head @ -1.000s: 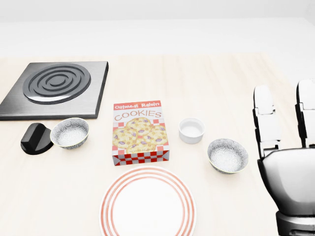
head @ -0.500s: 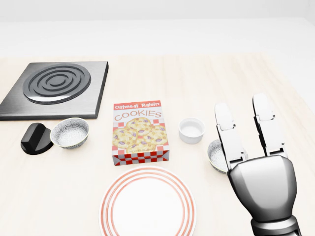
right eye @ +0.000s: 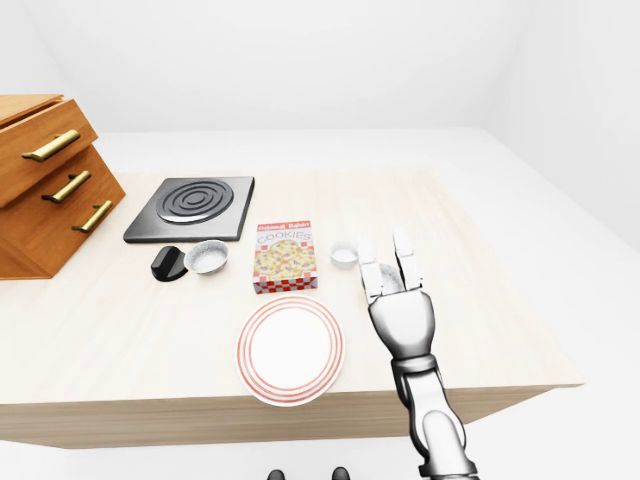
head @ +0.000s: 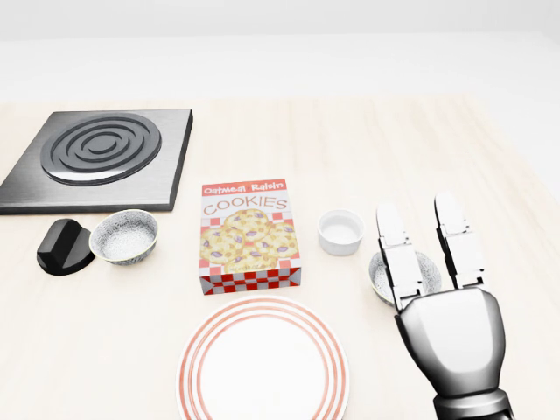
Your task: Pick the akita bowl next to the plate and place it on the plate.
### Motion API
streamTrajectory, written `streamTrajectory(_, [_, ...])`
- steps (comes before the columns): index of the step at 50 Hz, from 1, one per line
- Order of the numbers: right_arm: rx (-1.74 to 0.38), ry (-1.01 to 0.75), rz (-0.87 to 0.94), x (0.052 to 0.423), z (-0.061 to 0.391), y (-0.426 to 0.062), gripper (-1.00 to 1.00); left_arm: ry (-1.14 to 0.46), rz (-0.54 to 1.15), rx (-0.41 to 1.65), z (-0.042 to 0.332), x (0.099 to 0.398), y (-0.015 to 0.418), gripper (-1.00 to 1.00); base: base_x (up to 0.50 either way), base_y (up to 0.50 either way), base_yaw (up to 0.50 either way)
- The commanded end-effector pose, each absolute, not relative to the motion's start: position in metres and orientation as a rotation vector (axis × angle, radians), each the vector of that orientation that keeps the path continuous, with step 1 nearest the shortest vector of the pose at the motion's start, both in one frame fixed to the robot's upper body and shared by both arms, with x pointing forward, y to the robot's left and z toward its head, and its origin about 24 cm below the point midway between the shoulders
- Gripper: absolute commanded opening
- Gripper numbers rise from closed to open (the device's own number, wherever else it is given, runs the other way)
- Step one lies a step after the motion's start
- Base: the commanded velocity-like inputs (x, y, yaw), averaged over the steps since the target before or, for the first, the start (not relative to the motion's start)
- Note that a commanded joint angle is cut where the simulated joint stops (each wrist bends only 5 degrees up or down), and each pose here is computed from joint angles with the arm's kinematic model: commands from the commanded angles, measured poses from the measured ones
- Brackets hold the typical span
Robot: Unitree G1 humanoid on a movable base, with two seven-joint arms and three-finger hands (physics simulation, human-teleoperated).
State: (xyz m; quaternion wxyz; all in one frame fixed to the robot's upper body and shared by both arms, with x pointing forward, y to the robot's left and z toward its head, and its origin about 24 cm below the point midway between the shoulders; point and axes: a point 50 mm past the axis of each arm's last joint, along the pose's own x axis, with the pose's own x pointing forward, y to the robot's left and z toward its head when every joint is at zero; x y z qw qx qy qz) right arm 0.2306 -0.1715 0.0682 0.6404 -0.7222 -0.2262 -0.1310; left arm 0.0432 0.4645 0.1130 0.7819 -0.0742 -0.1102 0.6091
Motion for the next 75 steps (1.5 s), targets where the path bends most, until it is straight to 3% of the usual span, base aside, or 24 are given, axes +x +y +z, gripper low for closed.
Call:
streamTrajectory(1, [-1.584, -0.435, -0.275, 0.236, 0.054, -0.176, 1.0, -0.233, 1.314, -0.163, 0.112, 0.044, 0.464, 1.0, 0.0, 0.0, 0.0])
streamTrajectory(29, [-1.729, -0.235, -0.029, 0.275, 0.001, -0.193, 1.0, -0.226, 1.304, -0.166, 0.109, 0.048, 0.462, 1.0, 0.0, 0.0, 0.0])
streamTrajectory(55, [-1.749, -0.309, -0.113, 0.302, 0.032, -0.197, 1.0, -0.217, 1.284, -0.177, 0.106, 0.057, 0.458, 1.0, 0.0, 0.0, 0.0])
streamTrajectory(75, [-1.73, -0.266, -0.067, 0.307, 0.022, -0.193, 1.0, -0.213, 1.277, -0.178, 0.105, 0.061, 0.457, 1.0, 0.0, 0.0, 0.0])
